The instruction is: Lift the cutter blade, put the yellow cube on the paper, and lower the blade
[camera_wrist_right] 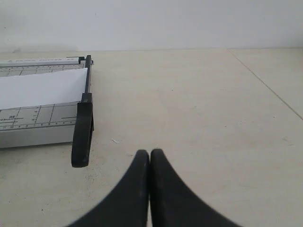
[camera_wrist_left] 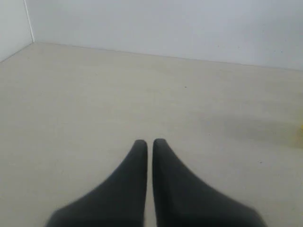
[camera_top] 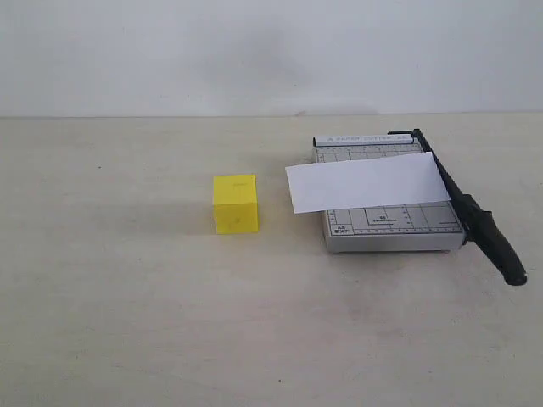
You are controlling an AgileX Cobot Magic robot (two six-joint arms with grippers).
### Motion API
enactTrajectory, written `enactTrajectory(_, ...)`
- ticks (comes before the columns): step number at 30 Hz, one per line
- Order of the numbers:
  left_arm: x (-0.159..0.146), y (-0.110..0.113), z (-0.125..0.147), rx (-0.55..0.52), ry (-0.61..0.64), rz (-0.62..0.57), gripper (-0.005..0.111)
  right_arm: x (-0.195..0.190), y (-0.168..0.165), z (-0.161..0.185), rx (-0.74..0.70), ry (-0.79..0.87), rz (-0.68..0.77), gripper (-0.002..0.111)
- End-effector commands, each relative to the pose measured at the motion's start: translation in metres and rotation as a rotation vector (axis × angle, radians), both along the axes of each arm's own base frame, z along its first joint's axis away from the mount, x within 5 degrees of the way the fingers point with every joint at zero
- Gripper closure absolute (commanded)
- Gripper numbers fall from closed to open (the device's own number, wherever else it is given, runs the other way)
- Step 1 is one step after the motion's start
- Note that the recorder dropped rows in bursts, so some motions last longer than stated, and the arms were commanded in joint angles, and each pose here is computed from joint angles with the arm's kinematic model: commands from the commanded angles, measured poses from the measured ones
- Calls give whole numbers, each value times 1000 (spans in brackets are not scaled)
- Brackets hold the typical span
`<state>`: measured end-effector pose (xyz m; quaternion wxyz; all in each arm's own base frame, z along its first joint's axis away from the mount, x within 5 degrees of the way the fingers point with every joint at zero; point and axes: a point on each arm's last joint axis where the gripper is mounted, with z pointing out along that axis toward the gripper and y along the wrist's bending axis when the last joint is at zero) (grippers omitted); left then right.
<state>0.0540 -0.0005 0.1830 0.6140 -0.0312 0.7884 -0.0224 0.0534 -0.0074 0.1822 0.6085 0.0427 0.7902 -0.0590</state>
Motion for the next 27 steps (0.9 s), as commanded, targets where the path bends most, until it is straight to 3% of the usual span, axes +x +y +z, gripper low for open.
enactTrajectory(1, 0, 0, 2, 3, -20, -3, 102, 0, 0, 1, -11, -8, -4, 109)
enactTrajectory(4, 0, 0, 2, 3, -20, -3, 102, 0, 0, 1, -15, -8, -4, 109)
enactTrajectory(7, 0, 0, 2, 3, -20, -3, 102, 0, -4, 5, -301, -1, 24, 109)
enactTrajectory(9, 0, 0, 2, 3, -20, -3, 102, 1, -4, 10, -407, -43, 32, 109)
enactTrajectory(10, 0, 0, 2, 3, -20, -3, 102, 2, -4, 14, -389, -94, 27, 109)
enactTrajectory(12, 0, 0, 2, 3, -20, -3, 102, 2, -2, 28, -24, -315, -24, 109)
enactTrajectory(13, 0, 0, 2, 3, -20, -3, 102, 1, -4, 35, 297, -436, -63, 109)
enactTrajectory(14, 0, 0, 2, 3, -20, -3, 102, 1, -5, 38, 399, -488, -77, 109)
enactTrajectory(17, 0, 0, 2, 3, -20, -3, 102, -2, -8, 46, 428, -595, -94, 109)
enactTrajectory(21, 0, 0, 2, 3, -20, -3, 102, -1, -7, 42, 438, -549, -88, 109)
enactTrajectory(23, 0, 0, 2, 3, -20, -3, 102, 3, -6, 37, 434, -476, -89, 109)
enactTrajectory(27, 0, 0, 2, 3, -20, -3, 102, 35, -10, 28, 452, -152, -150, 109)
